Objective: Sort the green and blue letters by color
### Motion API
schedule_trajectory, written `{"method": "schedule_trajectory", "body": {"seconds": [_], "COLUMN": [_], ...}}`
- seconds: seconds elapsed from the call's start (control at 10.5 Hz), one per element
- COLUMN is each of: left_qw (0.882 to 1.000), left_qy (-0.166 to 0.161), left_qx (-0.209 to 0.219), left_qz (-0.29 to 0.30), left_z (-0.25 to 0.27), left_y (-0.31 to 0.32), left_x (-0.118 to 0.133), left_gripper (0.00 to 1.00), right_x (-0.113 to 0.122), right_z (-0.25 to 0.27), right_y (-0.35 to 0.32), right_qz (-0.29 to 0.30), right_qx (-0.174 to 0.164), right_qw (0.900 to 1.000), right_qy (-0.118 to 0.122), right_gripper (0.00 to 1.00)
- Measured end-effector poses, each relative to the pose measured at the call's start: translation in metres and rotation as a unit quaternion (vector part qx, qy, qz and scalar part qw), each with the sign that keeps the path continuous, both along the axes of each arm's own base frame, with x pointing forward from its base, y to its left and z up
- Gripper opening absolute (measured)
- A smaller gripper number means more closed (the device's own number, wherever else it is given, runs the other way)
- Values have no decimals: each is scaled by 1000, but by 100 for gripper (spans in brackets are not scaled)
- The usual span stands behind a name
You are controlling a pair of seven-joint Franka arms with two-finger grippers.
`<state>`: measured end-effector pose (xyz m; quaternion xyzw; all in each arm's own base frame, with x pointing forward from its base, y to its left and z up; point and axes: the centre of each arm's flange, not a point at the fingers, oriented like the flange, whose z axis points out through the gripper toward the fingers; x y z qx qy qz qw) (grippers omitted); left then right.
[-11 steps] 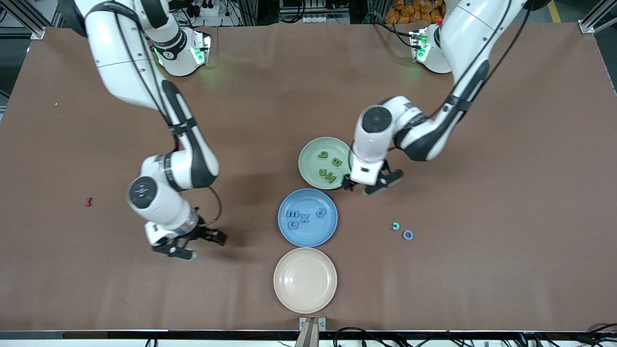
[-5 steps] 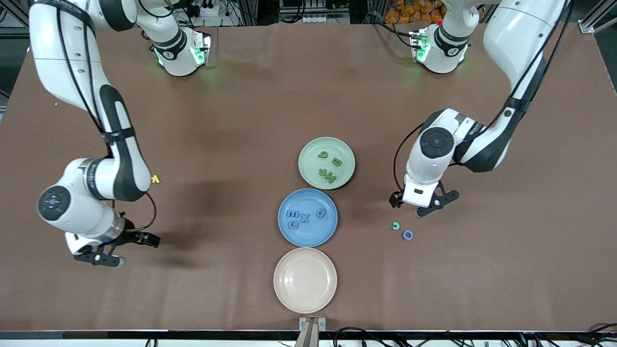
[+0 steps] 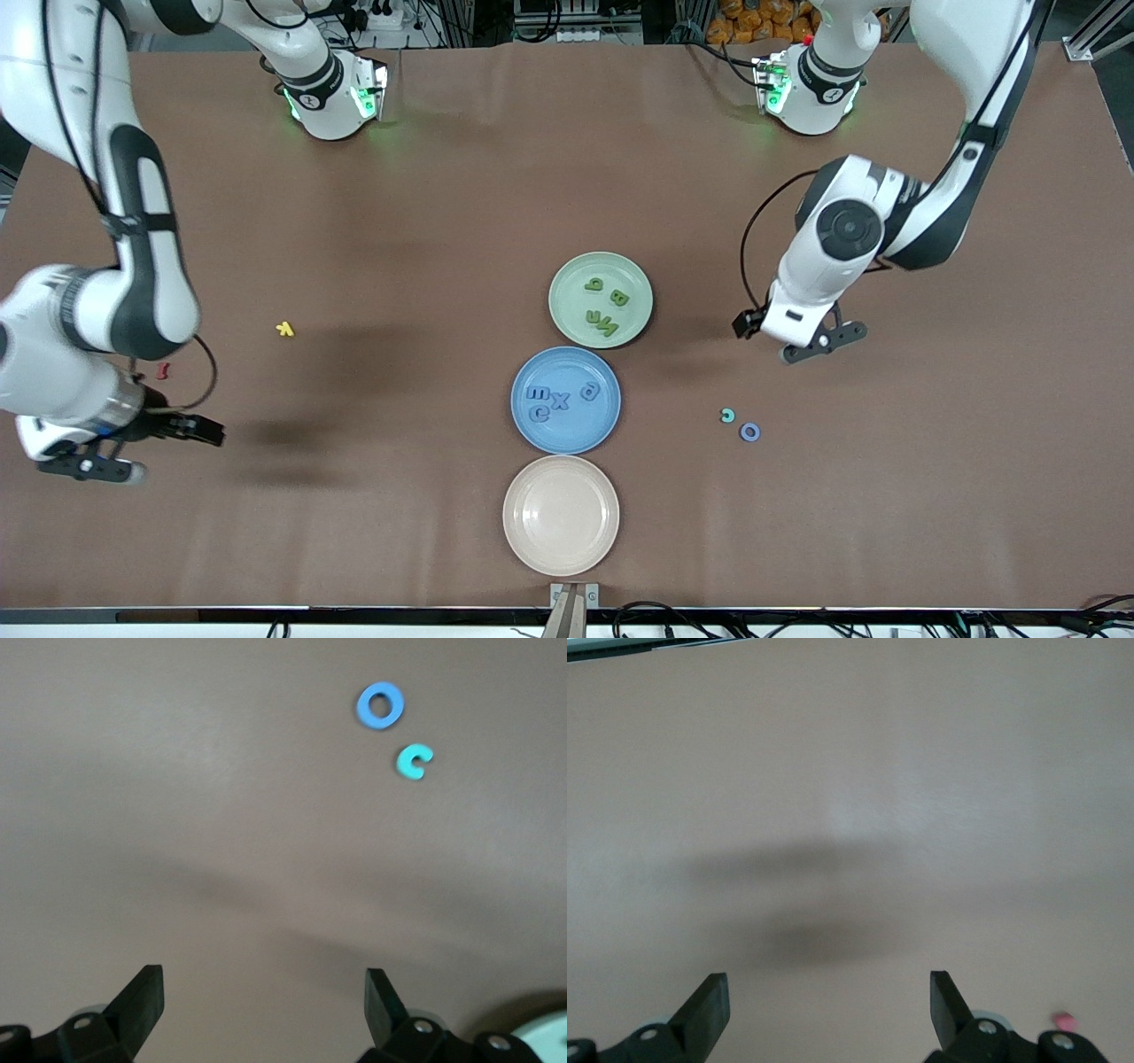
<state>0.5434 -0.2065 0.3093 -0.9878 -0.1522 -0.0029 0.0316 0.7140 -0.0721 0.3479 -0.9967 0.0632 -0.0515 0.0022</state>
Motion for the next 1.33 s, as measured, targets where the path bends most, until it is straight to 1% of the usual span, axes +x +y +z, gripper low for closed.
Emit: {"method": "schedule_trajectory", "body": {"seconds": [0.19, 0.28, 0.47, 0.66, 0.85, 1.14, 1.23, 1.33], "left_qw": [1000, 1000, 1000, 999, 999, 997, 996, 996], "left_qy": [-1, -3, -7, -12, -8, -29, -38, -47], "left_qx": [3, 0, -2, -1, -21, -31, -32, -34], "left_qz": [-4, -11, -27, -37, -49, -66, -69, -67], "left_z": [15, 22, 31, 48, 90, 153, 168, 185], "left_y": [4, 2, 7, 29, 54, 67, 66, 68], "left_x": [-22, -28, -31, -23, -10, 9, 14, 19], "left_gripper": [100, 100, 100, 100, 100, 100, 100, 100], "right_x": [-22, -35, -57, -76, -94, -118, -121, -124], "right_z": [58, 85, 132, 169, 202, 237, 243, 247], "right_y": [-27, -34, -32, -27, -20, 19, 40, 59], "right_qz": [12, 11, 13, 6, -13, -34, -34, -30], "right_qx": [10, 17, 28, 37, 44, 54, 47, 33], "right_qw": [1000, 999, 999, 998, 998, 997, 998, 998], "right_qy": [22, 30, 41, 46, 39, 38, 36, 35], "right_gripper": [100, 100, 100, 100, 100, 100, 100, 100]}}
